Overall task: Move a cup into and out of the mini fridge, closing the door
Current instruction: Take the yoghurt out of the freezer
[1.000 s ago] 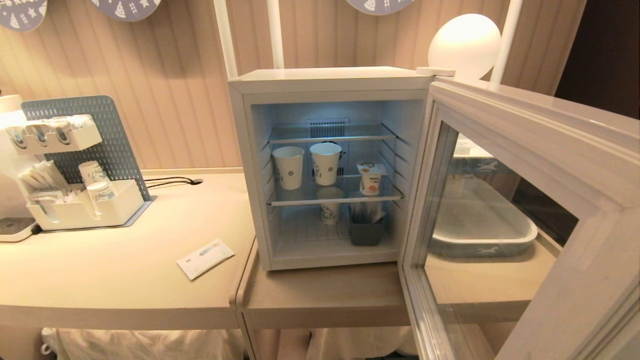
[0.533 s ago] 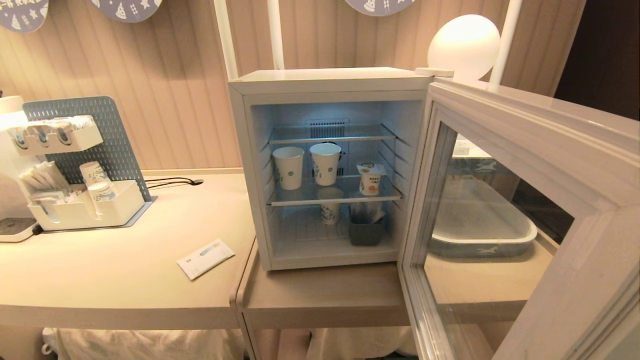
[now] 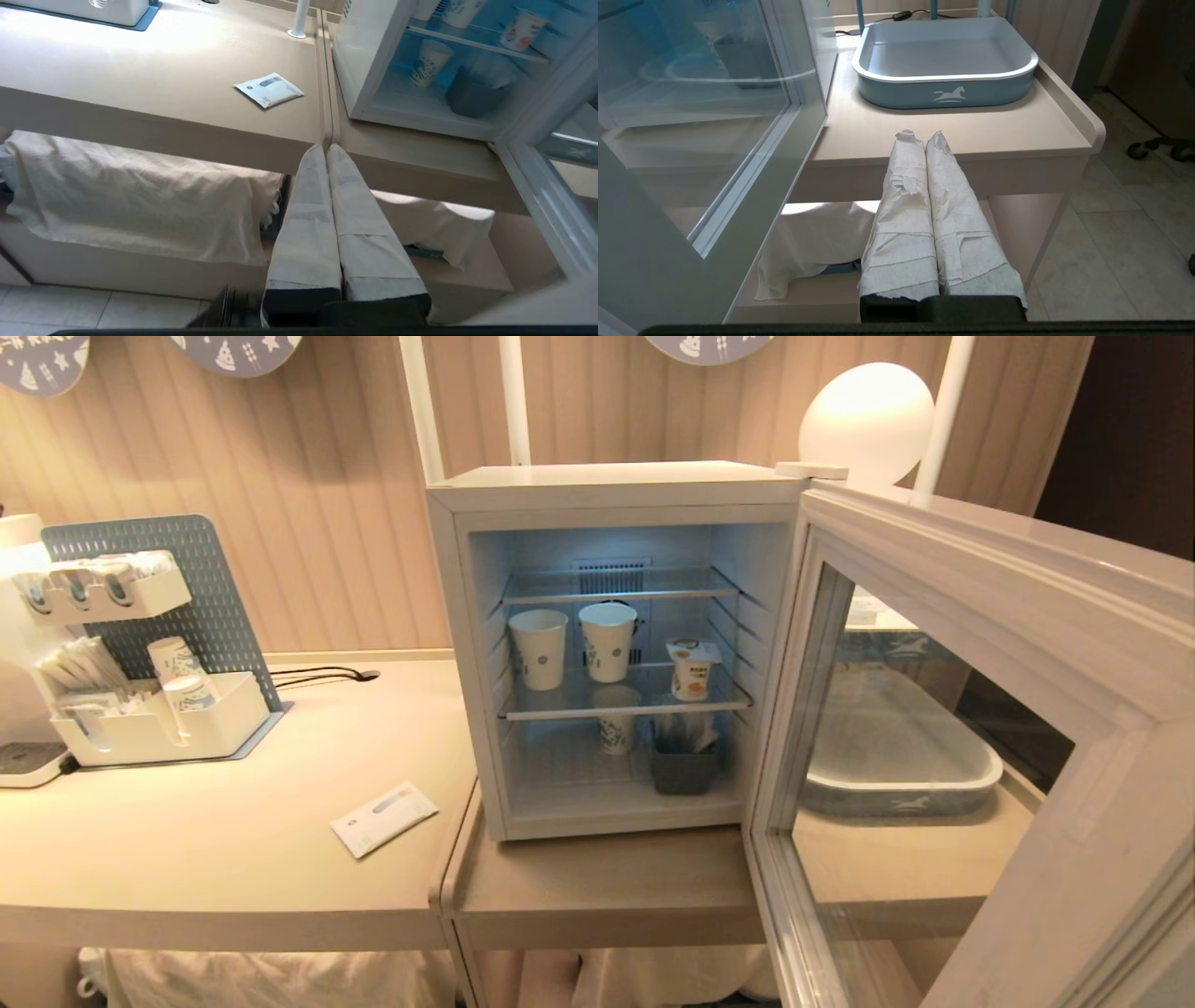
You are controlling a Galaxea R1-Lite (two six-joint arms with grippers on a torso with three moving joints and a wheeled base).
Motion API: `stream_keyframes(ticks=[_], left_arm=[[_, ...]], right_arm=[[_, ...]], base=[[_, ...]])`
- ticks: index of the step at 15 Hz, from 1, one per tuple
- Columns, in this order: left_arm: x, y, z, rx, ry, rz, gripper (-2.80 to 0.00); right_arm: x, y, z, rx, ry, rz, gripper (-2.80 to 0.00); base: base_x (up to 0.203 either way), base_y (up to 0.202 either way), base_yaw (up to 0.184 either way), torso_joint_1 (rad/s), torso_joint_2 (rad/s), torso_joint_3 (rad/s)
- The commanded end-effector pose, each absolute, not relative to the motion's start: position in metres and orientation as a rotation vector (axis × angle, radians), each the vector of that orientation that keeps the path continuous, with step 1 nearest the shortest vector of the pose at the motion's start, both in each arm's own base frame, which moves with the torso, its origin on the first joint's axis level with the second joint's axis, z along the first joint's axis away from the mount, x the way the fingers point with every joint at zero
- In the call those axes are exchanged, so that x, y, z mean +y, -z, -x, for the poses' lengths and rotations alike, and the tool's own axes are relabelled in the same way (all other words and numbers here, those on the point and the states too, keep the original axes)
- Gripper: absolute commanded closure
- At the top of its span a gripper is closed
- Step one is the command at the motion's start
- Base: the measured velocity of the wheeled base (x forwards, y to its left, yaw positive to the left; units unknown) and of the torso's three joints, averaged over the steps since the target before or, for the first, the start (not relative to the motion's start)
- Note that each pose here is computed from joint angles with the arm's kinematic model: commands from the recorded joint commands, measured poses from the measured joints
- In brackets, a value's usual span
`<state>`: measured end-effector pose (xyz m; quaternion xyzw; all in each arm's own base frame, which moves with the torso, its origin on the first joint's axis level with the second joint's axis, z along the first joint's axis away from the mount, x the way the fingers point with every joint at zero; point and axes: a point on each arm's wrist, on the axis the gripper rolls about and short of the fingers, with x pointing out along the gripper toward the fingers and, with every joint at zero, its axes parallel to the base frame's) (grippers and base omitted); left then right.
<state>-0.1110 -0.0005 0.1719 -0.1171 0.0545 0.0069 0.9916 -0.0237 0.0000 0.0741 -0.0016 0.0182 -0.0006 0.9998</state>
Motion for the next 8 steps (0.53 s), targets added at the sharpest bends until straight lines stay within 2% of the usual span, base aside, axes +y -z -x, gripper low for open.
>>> stream_keyframes(ticks=[1, 3, 5, 8], left_arm=[[0.000, -0.148, 0.074, -0.001, -0.013, 0.227, 0.00], [0.000, -0.109, 0.037, -0.047, -0.018, 0.153, 0.00], [0.000, -0.075, 0.023, 0.023, -0.020, 0.074, 0.00], [0.000, -0.074, 0.023, 0.012, -0.009, 0.006, 0.00]], right_arm=[[0.000, -0.074, 0.024, 0.038, 0.001, 0.003, 0.00], [0.000, -0.074, 0.024, 0.038, 0.001, 0.003, 0.00], [0.000, -0.074, 0.024, 0.038, 0.001, 0.003, 0.00], [0.000, -0.074, 0.024, 0.038, 0.001, 0.004, 0.00]], base=[[0.000, 0.000, 0.000, 0.000, 0.00, 0.000], [0.000, 0.000, 0.000, 0.000, 0.00, 0.000], [0.000, 0.000, 0.000, 0.000, 0.00, 0.000], [0.000, 0.000, 0.000, 0.000, 0.00, 0.000]])
